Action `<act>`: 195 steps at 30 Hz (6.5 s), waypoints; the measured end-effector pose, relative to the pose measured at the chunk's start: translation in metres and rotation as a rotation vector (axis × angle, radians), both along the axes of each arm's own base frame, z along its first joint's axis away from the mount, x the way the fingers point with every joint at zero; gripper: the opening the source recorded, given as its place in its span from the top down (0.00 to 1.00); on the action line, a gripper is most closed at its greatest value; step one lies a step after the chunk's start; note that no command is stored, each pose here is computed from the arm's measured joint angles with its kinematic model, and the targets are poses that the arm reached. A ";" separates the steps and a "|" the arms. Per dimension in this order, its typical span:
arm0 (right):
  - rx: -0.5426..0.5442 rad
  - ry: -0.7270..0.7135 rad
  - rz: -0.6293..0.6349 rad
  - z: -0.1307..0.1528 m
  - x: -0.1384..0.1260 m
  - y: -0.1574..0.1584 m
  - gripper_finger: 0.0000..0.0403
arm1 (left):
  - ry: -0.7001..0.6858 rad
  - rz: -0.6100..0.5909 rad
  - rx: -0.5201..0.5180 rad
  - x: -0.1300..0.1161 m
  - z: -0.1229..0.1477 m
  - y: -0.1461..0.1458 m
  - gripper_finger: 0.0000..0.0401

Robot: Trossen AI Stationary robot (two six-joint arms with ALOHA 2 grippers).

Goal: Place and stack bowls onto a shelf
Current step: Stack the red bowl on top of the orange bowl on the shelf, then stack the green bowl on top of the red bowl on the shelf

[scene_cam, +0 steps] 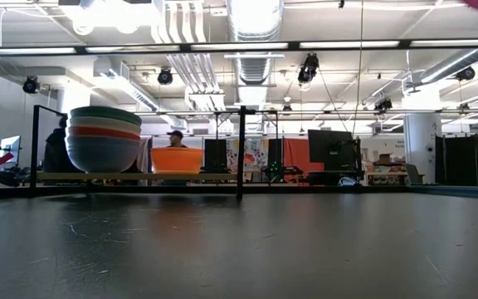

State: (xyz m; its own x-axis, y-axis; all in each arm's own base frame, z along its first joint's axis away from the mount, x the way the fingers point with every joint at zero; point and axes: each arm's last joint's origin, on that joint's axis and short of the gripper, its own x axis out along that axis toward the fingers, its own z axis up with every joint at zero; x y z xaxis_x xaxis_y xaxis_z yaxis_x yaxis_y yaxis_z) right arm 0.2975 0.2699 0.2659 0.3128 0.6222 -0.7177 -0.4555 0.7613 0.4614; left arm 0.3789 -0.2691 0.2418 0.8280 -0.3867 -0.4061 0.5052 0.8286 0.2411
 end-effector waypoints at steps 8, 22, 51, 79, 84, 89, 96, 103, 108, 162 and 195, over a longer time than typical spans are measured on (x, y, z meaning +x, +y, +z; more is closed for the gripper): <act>-0.037 -0.078 0.051 0.001 0.010 -0.012 0.98 | 0.002 0.029 -0.005 0.003 0.000 0.004 0.72; 0.009 -0.044 0.013 0.004 0.011 -0.012 0.98 | 0.031 0.043 -0.047 0.002 -0.001 0.004 0.70; 0.121 -0.014 -0.102 0.013 0.022 -0.019 0.96 | 0.153 -0.119 -0.146 0.004 -0.006 0.009 0.99; -0.222 0.104 -0.187 0.083 -0.041 -0.160 0.54 | 0.441 0.192 0.029 0.032 0.011 0.088 1.00; -0.368 0.082 -0.267 0.088 -0.048 -0.183 0.54 | 0.564 0.457 0.075 0.034 0.030 0.127 1.00; -0.422 0.050 -0.268 0.090 -0.048 -0.197 0.54 | 0.691 0.616 0.183 0.027 0.032 0.166 1.00; -0.439 0.063 -0.278 0.085 -0.049 -0.208 0.54 | 0.776 0.781 0.200 0.018 0.031 0.223 1.00; -0.455 0.111 -0.268 0.071 -0.050 -0.209 0.54 | 0.797 0.884 0.182 -0.010 0.050 0.255 1.00; -0.480 0.149 -0.245 0.057 -0.053 -0.209 0.54 | 0.741 1.006 0.220 -0.039 0.062 0.276 1.00; -0.489 0.159 -0.237 0.044 -0.054 -0.210 0.54 | 0.623 1.261 -0.100 -0.068 0.036 0.389 0.68; -0.503 0.102 -0.178 0.045 -0.052 -0.210 0.54 | 1.071 1.566 -0.794 -0.149 0.006 0.051 0.68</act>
State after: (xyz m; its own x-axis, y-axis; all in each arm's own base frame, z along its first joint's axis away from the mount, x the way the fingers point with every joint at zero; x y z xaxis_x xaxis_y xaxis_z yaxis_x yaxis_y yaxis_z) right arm 0.2459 0.0601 0.3109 0.2951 0.1375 -0.9455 -0.2712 0.9610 0.0551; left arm 0.2303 -0.2176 0.2478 0.1573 -0.0345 -0.9870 -0.9206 0.3565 -0.1592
